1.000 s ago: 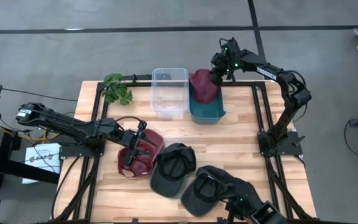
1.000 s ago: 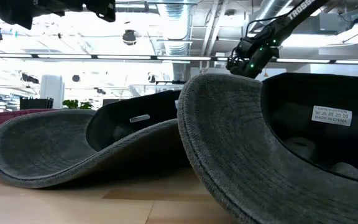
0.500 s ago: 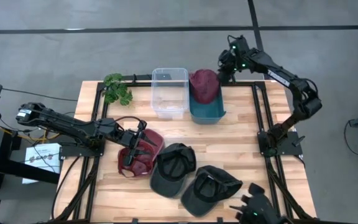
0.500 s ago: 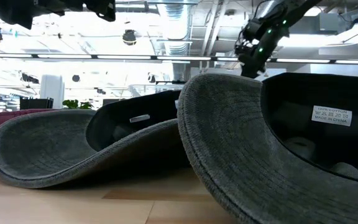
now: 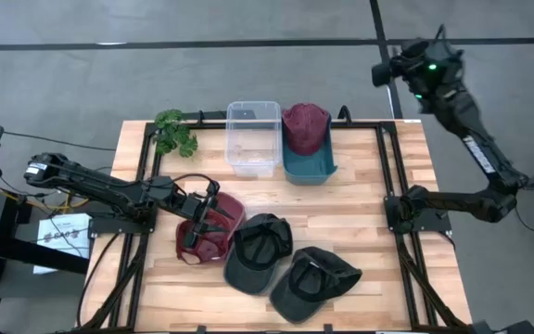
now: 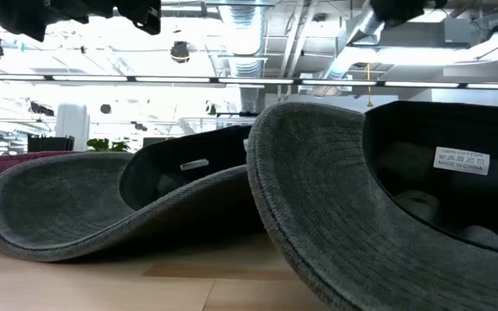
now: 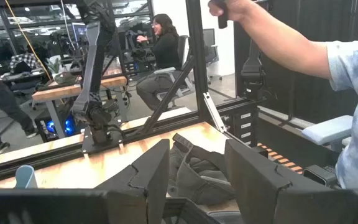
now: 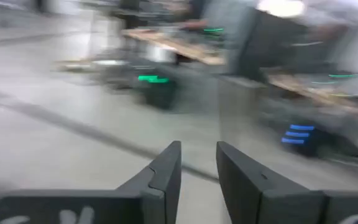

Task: Pick & Place hat
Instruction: Put the red cap into the blue bin

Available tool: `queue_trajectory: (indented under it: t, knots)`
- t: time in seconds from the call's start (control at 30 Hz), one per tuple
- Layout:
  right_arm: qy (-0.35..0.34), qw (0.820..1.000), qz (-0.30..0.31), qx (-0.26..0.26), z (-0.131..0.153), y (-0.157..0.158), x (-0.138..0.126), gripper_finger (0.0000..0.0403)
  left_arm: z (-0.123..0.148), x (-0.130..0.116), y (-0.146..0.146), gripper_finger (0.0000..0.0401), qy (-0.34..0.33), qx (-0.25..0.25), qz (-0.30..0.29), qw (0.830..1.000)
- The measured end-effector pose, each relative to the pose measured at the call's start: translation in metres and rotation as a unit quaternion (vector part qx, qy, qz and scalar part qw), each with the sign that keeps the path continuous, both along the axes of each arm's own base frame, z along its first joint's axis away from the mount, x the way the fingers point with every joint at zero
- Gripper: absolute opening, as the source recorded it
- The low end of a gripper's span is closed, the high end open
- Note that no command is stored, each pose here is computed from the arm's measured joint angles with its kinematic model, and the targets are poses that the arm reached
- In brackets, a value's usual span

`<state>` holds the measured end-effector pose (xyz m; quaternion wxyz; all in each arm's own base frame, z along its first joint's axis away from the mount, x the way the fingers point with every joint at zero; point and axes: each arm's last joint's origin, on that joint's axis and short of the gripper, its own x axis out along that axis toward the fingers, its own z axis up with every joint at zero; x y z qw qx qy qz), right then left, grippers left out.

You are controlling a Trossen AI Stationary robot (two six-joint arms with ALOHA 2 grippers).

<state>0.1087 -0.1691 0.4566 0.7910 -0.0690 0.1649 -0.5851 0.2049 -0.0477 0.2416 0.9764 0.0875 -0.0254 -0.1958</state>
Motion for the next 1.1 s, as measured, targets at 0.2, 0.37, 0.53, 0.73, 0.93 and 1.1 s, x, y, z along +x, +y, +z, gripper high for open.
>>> queue_trajectory:
  t: [0.2,0.37,0.53,0.73,0.93,1.1]
  knots:
    - [-0.033,0.998,0.057,0.026,0.012,0.015,-0.009,0.0065,0.003,0.0,0.0,0.0154,-0.013,-0.003,0.0,1.0]
    - [-0.001,0.978,0.191,0.08,0.0,0.027,0.01,0.0062,0.009,-0.001,-0.001,0.0154,-0.037,-0.029,-0.005,0.999]
    - [0.046,0.922,0.353,0.15,-0.014,0.05,0.022,0.0061,-0.006,0.001,0.004,0.0147,0.044,-0.035,0.092,0.994]
    - [0.079,0.869,0.458,0.171,-0.038,0.08,0.045,0.0061,-0.034,-0.002,0.02,0.0133,0.199,-0.094,0.215,0.952]
    - [0.09,0.834,0.512,0.185,-0.073,0.114,0.061,0.0061,-0.048,-0.01,0.01,0.0122,0.312,-0.173,0.168,0.919]
    - [0.09,0.83,0.515,0.193,-0.103,0.142,0.069,0.0061,-0.042,-0.015,-0.018,0.0122,0.331,-0.186,0.088,0.921]
